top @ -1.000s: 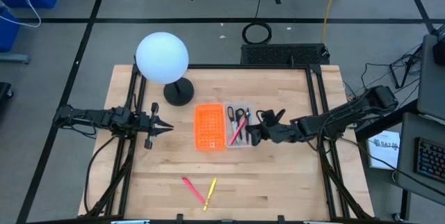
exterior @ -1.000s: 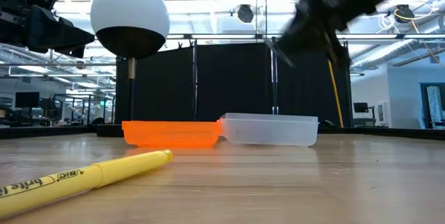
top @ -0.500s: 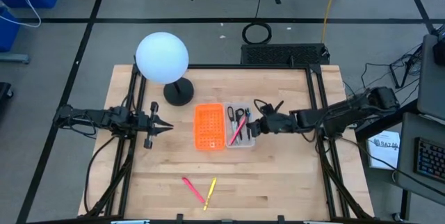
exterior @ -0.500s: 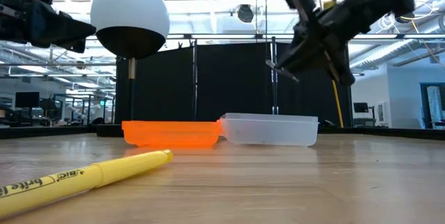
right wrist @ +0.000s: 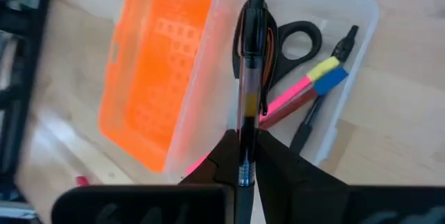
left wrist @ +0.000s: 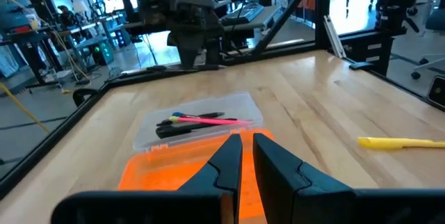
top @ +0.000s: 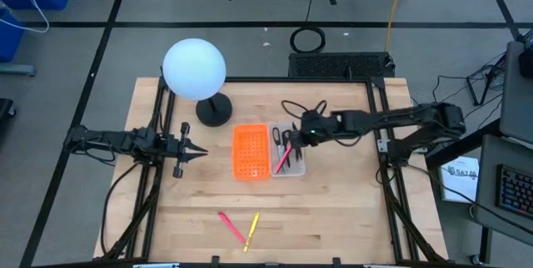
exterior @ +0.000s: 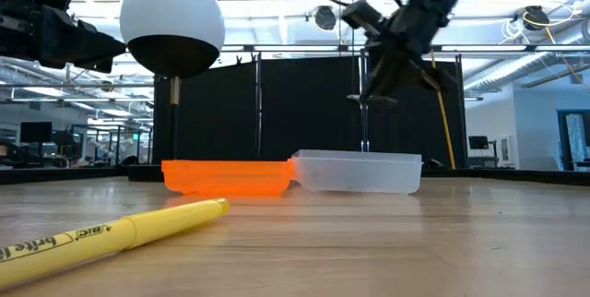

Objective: Pick & place school supplies into a supply box
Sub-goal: Put the black pen into the orange supply box

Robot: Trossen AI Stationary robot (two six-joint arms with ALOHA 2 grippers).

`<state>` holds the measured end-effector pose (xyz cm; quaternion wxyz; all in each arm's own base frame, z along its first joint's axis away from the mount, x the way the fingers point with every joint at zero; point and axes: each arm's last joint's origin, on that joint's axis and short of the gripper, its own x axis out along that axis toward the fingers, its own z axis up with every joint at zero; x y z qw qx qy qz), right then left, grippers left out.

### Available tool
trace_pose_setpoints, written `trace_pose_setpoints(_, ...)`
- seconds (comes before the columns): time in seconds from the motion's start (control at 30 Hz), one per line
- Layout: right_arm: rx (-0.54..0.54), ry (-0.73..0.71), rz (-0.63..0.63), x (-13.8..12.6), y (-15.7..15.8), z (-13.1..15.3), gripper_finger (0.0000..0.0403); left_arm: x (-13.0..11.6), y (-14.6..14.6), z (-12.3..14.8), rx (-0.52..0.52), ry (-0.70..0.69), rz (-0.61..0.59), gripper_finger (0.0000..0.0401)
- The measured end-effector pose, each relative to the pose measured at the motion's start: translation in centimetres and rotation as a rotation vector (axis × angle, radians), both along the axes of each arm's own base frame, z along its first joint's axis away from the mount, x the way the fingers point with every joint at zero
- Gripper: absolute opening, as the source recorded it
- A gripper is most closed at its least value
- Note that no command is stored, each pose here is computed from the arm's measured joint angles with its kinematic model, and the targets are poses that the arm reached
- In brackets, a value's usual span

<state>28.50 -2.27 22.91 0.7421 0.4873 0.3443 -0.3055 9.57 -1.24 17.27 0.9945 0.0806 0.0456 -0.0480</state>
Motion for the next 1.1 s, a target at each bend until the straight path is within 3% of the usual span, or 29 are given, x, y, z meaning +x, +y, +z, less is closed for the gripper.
trace_pose_setpoints(0.2,0.034,0.032,0.019,2.7,-0.3,-0.4,0.0019,0.0,0.0,0.0,-0.003,-0.001,0.004,0.0047)
trace_pose_setpoints(0.6,0.136,-0.04,0.024,6.6,-0.8,-5.0,0.002,0.0,0.0,0.1,-0.023,-0.004,0.004,0.0047)
trace_pose_setpoints(0.83,0.145,-0.012,0.023,7.4,-1.8,-7.3,0.002,0.0,0.0,0.1,-0.023,-0.003,-0.001,0.0047)
trace_pose_setpoints(1.1,0.135,0.002,0.02,7.5,-2.5,-8.2,0.0021,0.0,0.0,0.0,-0.027,-0.003,-0.002,0.0047)
